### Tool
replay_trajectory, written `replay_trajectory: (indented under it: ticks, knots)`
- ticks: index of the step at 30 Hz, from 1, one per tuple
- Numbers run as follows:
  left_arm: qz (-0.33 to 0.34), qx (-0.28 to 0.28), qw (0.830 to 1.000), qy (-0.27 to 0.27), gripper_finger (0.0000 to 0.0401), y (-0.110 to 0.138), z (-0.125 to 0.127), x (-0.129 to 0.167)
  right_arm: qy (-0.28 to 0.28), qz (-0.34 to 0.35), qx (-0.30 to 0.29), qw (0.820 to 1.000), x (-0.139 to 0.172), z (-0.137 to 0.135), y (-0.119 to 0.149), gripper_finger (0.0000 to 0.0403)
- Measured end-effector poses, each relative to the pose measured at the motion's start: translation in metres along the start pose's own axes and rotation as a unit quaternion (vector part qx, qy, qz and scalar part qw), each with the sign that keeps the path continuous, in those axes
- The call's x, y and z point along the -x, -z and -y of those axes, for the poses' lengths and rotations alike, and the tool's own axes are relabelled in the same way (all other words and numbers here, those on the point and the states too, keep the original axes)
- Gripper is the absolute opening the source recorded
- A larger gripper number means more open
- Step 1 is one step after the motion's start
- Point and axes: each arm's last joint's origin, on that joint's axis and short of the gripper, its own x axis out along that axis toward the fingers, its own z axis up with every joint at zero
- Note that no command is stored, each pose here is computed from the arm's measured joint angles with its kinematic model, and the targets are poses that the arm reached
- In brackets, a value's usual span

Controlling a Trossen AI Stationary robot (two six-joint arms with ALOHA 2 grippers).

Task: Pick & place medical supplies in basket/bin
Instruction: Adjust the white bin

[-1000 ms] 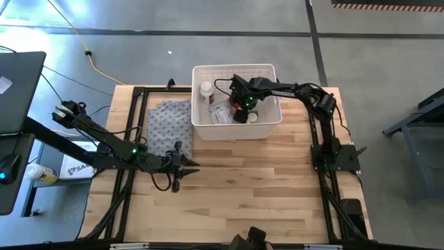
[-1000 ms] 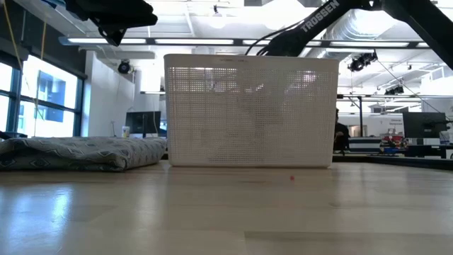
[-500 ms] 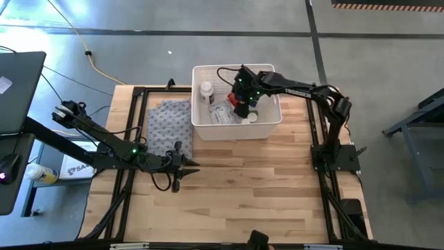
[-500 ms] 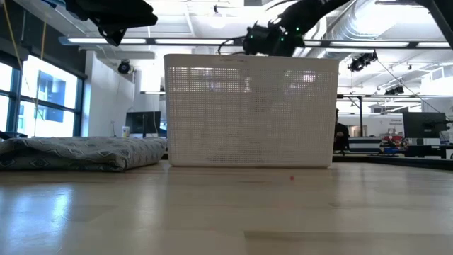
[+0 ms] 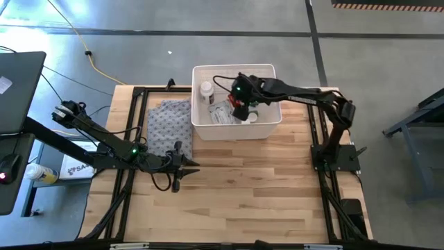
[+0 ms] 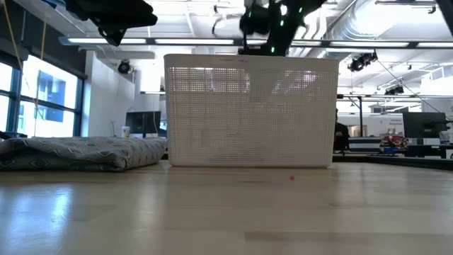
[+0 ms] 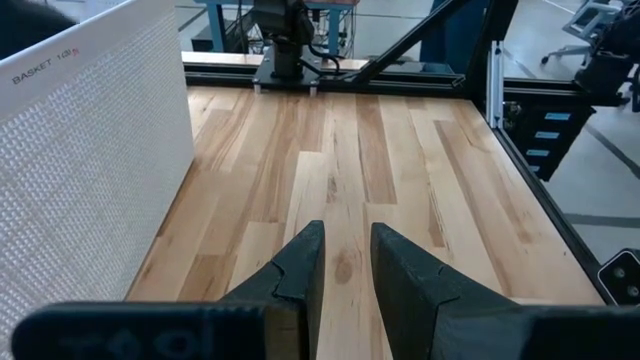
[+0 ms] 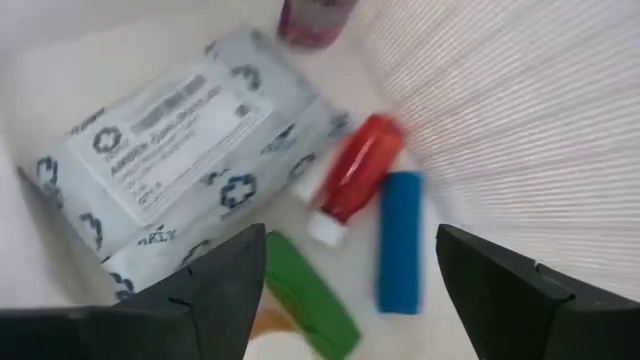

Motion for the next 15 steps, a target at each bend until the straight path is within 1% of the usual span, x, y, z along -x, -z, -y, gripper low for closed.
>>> replay_trajectory:
  ticks: [3, 6, 8, 11, 15]
  knots:
    - [0.0, 0.0, 1.0, -0.002, 0.0117, 0.0, 0.0, 0.0, 0.032, 0.033, 0.018, 0.999, 0.028, -0.005, -0.003, 0.0282]
    - [0.002, -0.001, 1.0, -0.011, 0.0117, 0.0, -0.001, 0.0, 0.051, 0.078, 0.018, 0.995, 0.06, -0.008, -0.004, 0.0281]
    - [0.003, -0.001, 1.0, -0.015, 0.0117, 0.0, -0.001, 0.0, 0.047, 0.109, 0.008, 0.993, 0.082, -0.007, -0.003, 0.0281]
    - [0.002, -0.001, 1.0, -0.016, 0.0117, 0.0, -0.001, 0.0, 0.026, 0.146, -0.014, 0.989, 0.113, -0.01, 0.002, 0.0281]
    - [0.001, 0.003, 1.0, -0.017, 0.0117, 0.0, -0.001, 0.0, -0.002, 0.165, -0.023, 0.986, 0.143, -0.028, 0.011, 0.0281]
